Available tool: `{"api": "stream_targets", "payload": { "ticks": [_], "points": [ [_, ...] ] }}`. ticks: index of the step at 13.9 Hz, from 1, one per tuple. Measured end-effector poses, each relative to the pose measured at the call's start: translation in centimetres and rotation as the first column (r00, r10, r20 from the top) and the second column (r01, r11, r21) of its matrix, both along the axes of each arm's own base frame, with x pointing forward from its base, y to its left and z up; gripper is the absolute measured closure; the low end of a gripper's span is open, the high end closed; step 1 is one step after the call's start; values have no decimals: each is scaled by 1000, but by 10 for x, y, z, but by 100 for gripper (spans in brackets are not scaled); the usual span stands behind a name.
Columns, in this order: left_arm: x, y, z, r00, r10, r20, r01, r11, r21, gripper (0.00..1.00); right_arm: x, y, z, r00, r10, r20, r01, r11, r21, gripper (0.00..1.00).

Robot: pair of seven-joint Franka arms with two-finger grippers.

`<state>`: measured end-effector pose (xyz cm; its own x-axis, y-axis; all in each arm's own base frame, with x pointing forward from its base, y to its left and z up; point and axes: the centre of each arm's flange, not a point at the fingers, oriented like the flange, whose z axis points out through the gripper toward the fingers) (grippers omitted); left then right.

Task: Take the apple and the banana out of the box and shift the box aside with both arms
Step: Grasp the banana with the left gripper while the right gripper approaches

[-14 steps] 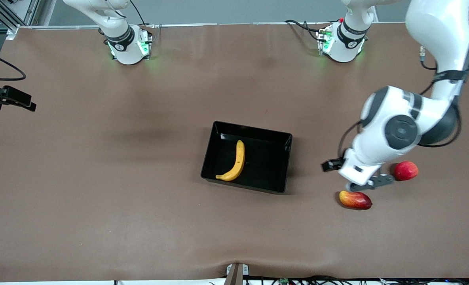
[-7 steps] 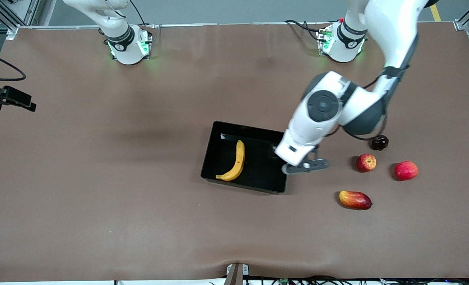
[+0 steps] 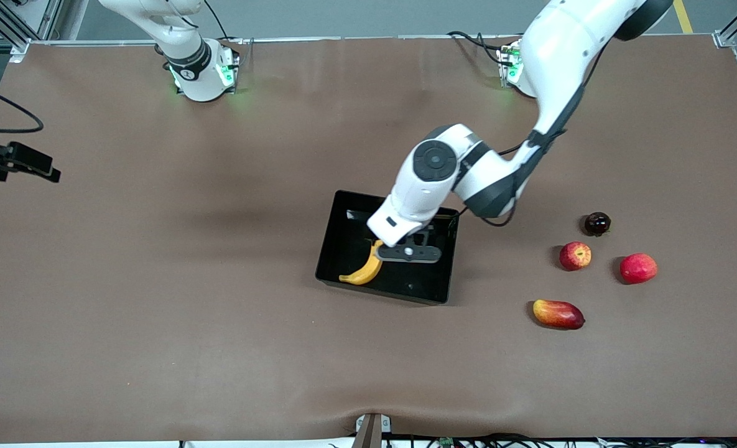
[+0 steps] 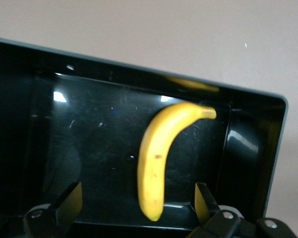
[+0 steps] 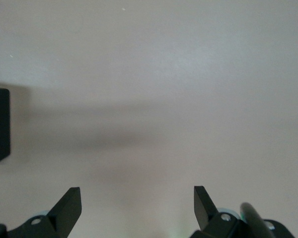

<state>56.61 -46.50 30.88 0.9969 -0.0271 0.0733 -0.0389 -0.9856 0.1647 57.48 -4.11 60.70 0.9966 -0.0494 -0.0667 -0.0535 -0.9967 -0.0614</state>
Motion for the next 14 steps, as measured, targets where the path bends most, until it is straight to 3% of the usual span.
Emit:
{"api": "stream_targets", "payload": {
  "ticks": [3, 6, 12, 14],
  "points": [
    [-2, -18, -27, 1000, -14, 3, 14, 1000, -13, 0, 18, 1, -27, 1000, -2, -13, 2, 1000, 18, 0],
    [-4, -26, -58, 999, -33, 18, 33, 999, -22, 0, 32, 4, -62, 998, 1, -60, 1, 999, 36, 0],
    [-35, -55, -119, 995, -100, 28, 98, 994, 57, 0, 54, 39, -117, 991, 42, -127, -28, 994, 109, 0],
    [-35, -55, -125, 991, -130, 28, 128, 990, 66, 17, 56, 45, -126, 989, 53, -140, -37, 993, 111, 0]
  ]
}}
